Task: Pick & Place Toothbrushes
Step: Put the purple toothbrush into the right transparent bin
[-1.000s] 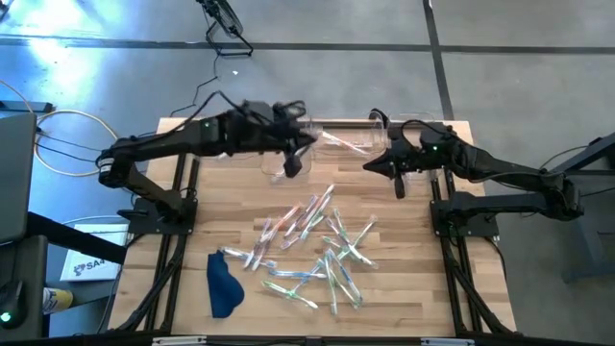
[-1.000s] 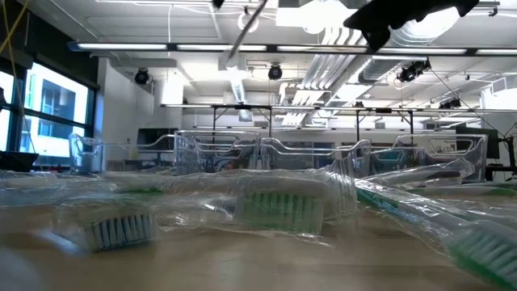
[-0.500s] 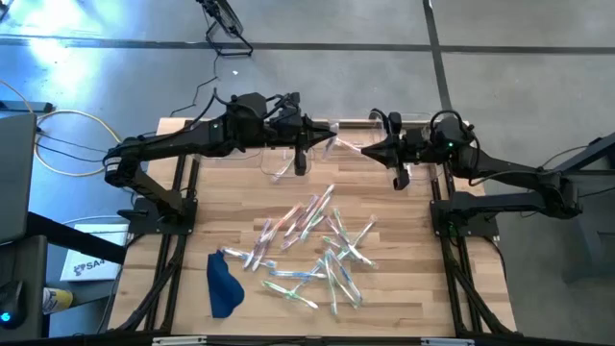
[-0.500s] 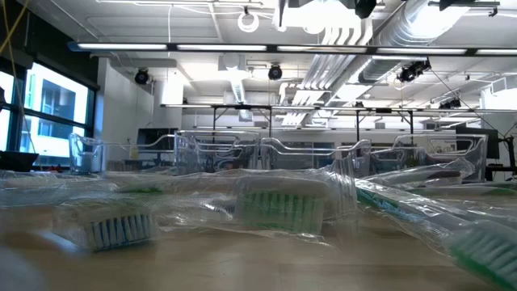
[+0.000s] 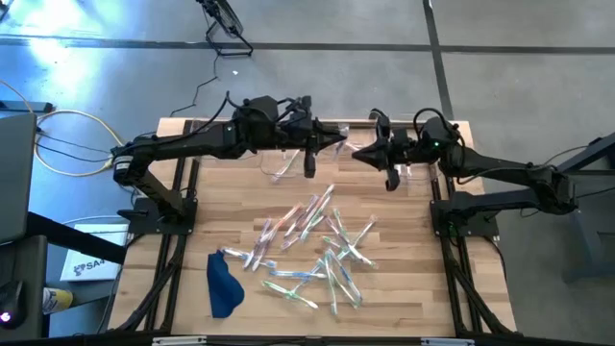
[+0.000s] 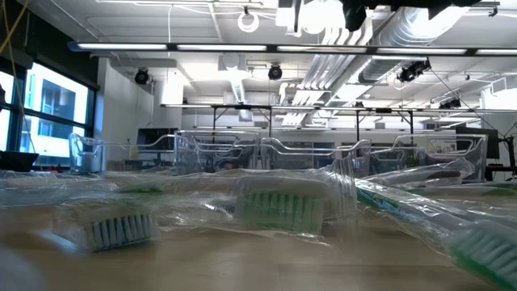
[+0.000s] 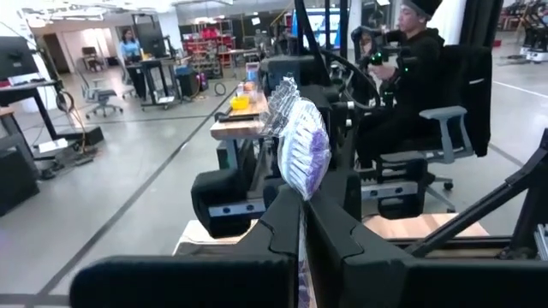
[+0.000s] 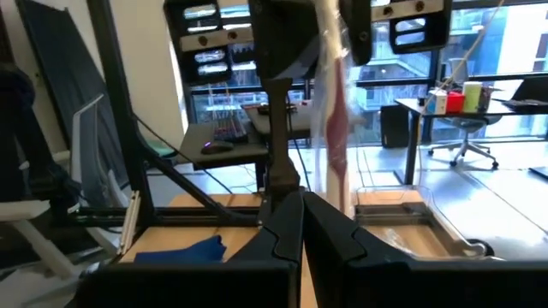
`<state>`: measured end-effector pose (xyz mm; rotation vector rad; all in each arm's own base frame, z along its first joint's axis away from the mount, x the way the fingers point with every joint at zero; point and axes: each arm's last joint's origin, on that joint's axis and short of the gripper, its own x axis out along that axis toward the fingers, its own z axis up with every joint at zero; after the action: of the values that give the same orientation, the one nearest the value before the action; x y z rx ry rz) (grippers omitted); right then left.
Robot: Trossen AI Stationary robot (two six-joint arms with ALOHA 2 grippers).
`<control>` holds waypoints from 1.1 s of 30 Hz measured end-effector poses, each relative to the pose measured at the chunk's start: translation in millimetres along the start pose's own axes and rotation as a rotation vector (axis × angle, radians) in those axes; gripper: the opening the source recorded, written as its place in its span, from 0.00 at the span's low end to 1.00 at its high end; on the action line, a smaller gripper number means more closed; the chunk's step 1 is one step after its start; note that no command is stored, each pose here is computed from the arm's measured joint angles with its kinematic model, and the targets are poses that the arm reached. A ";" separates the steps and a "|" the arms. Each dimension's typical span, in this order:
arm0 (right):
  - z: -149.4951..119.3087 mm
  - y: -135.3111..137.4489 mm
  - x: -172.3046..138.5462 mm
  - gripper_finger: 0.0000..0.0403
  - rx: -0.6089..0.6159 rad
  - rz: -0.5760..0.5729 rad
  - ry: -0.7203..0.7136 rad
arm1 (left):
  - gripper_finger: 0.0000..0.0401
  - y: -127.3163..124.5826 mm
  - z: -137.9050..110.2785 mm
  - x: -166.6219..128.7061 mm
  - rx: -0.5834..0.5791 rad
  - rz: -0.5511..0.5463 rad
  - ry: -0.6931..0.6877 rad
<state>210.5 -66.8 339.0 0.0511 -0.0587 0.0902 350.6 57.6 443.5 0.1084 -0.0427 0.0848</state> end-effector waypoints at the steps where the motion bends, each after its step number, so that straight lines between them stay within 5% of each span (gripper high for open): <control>1: 0.0 0.1 0.0 0.01 0.000 0.000 0.000 | 0.00 0.0 -0.8 1.5 0.000 0.000 -0.003; 10: -1.5 -0.9 1.3 0.03 0.000 -0.009 0.007 | 0.00 -0.2 -6.7 5.9 -0.003 -0.002 0.021; 23: -5.9 -6.6 6.3 0.45 -0.013 -0.113 0.015 | 0.00 -0.6 -6.5 5.7 -0.005 -0.017 0.019; 33: -13.9 -0.9 29.1 0.49 -0.028 -0.038 -0.030 | 0.00 -0.7 -6.6 5.7 -0.007 -0.019 0.019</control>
<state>240.3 -64.4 326.9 0.0254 -0.0884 0.0512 356.5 58.1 437.2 0.1014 -0.0229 0.0672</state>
